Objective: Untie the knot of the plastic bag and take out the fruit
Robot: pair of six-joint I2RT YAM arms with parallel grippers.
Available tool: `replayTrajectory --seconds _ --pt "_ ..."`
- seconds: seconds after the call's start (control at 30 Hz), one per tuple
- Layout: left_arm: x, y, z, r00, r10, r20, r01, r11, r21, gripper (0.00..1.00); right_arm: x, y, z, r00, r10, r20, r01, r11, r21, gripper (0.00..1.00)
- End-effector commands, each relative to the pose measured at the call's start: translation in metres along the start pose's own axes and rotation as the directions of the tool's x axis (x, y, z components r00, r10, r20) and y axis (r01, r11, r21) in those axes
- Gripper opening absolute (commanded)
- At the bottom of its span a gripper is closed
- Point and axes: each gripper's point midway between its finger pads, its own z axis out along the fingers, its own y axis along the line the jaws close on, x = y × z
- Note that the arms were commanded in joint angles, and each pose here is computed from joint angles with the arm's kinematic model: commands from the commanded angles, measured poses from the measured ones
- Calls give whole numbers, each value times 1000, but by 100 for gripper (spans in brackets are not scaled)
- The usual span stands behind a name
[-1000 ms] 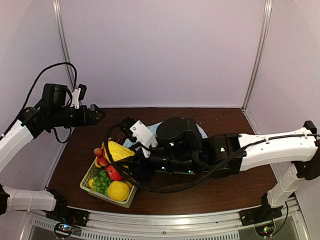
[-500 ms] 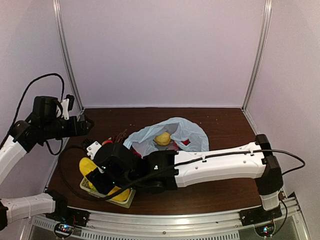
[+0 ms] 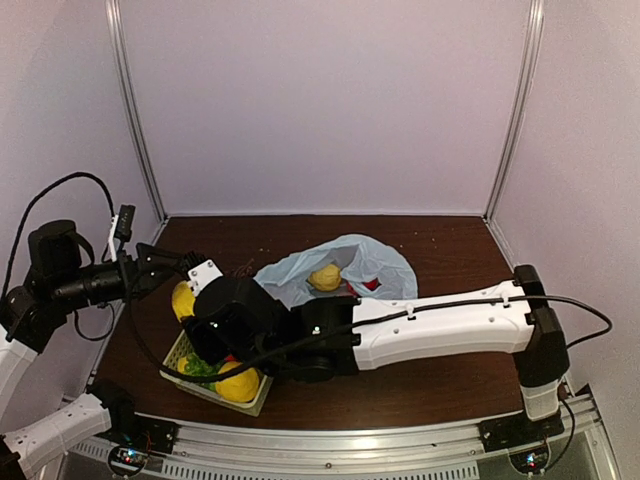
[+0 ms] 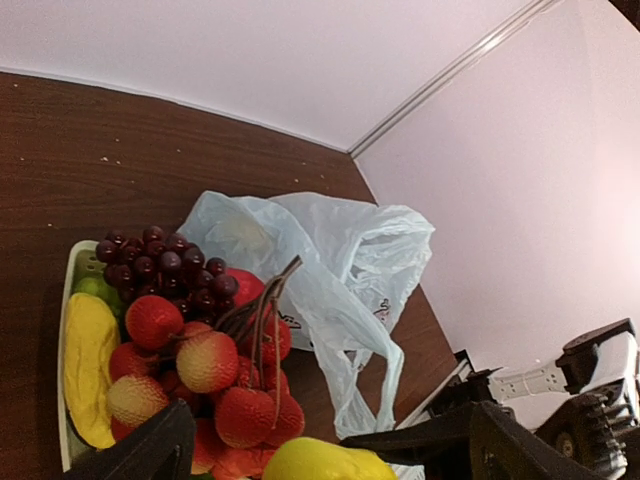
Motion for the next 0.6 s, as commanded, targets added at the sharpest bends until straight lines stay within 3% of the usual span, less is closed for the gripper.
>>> replayTrajectory --seconds 0.0,0.43,0.57 --pt "7 -19 5 997 -57 -52 63 990 130 97 -45 -15 -19 993 10 116 -15 999 44 34" --pt "16 -22 12 986 -106 -126 127 977 170 97 -63 -20 -25 983 -14 184 0 997 73 34" --pt "15 -28 11 985 -114 -131 139 969 205 80 -63 -21 -23 983 -22 183 6 996 86 35"
